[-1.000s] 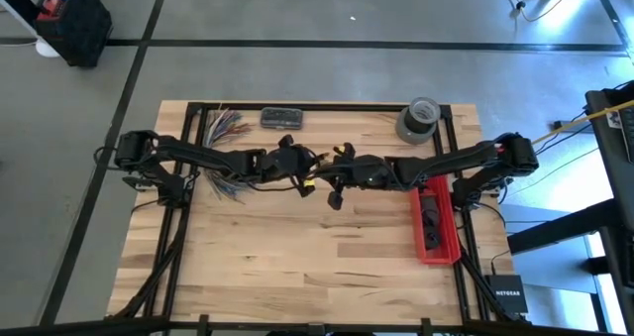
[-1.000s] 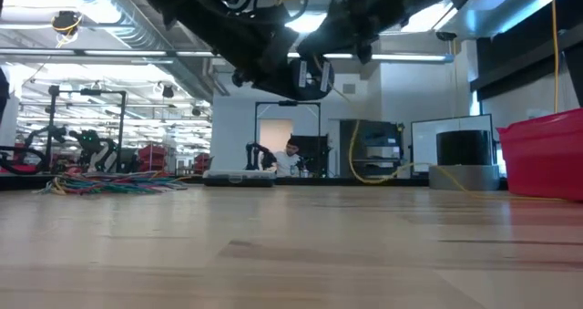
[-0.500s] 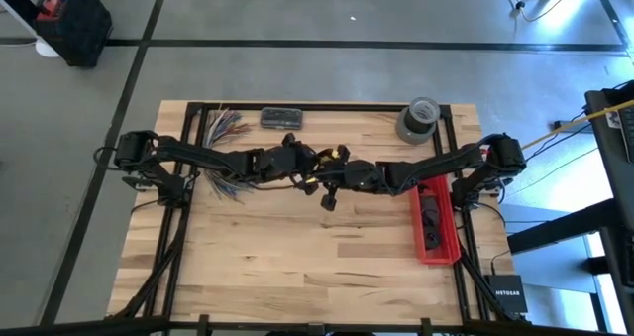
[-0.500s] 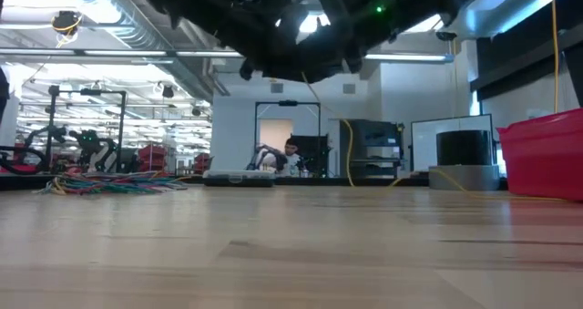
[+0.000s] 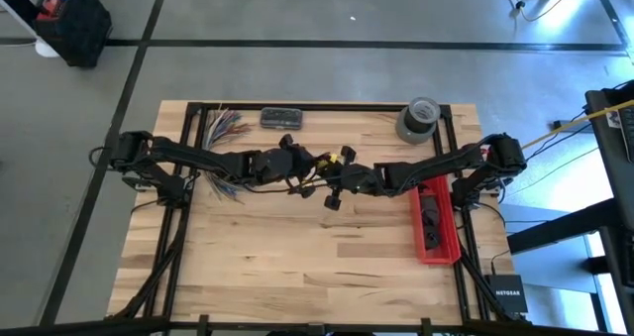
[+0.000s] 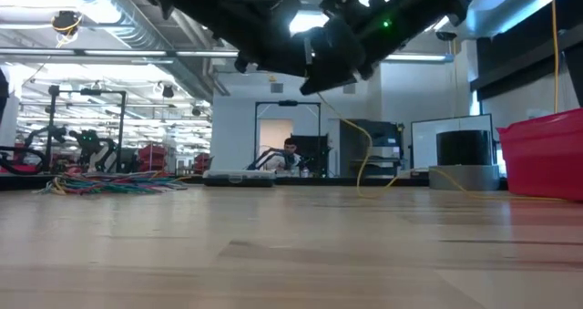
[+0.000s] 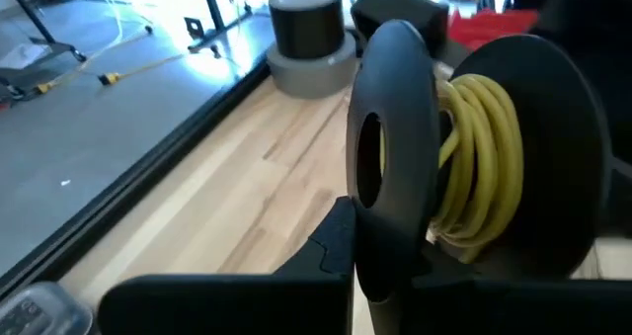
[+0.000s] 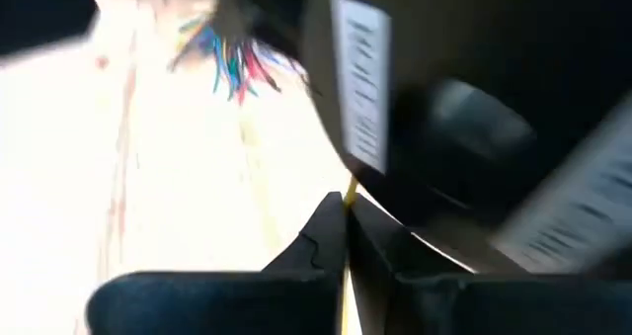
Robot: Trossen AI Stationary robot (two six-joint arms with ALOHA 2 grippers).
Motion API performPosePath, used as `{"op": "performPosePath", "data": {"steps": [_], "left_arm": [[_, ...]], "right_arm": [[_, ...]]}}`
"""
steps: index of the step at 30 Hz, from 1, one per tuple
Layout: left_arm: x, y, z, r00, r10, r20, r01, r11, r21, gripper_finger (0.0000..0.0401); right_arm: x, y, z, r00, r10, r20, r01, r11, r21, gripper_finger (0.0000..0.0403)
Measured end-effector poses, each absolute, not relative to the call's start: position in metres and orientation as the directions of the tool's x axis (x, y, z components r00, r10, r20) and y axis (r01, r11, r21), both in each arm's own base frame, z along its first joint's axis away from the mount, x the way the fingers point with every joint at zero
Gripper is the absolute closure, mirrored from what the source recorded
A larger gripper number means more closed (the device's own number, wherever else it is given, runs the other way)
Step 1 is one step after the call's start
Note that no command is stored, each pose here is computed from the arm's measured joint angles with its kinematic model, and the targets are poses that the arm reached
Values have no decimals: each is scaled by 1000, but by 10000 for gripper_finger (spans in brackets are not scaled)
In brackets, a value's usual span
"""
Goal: Coil cords
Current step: Coil the yellow wire onto the black spool
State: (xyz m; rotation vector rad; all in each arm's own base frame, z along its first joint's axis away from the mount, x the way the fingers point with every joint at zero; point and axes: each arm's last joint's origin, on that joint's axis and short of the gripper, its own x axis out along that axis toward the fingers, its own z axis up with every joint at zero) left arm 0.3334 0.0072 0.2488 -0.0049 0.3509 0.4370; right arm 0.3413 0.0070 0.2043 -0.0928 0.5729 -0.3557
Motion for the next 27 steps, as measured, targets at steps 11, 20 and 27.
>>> {"op": "performPosePath", "data": {"steps": [11,20,27], "left_arm": [[325,5,258,846,384,-370,-381,921,85,401],[324,5,252,825,393,-406,-381,918,115,401],[324,5,253,824,396,-406,-384,916,116,401]], "right_arm": [[317,-1,203,600,-540,-591,383,842,-380,318],[278,11,232,554,-495,-670,307,869,-388,244],[250,38,249,625,-298,-721,123,950,-286,240]]}}
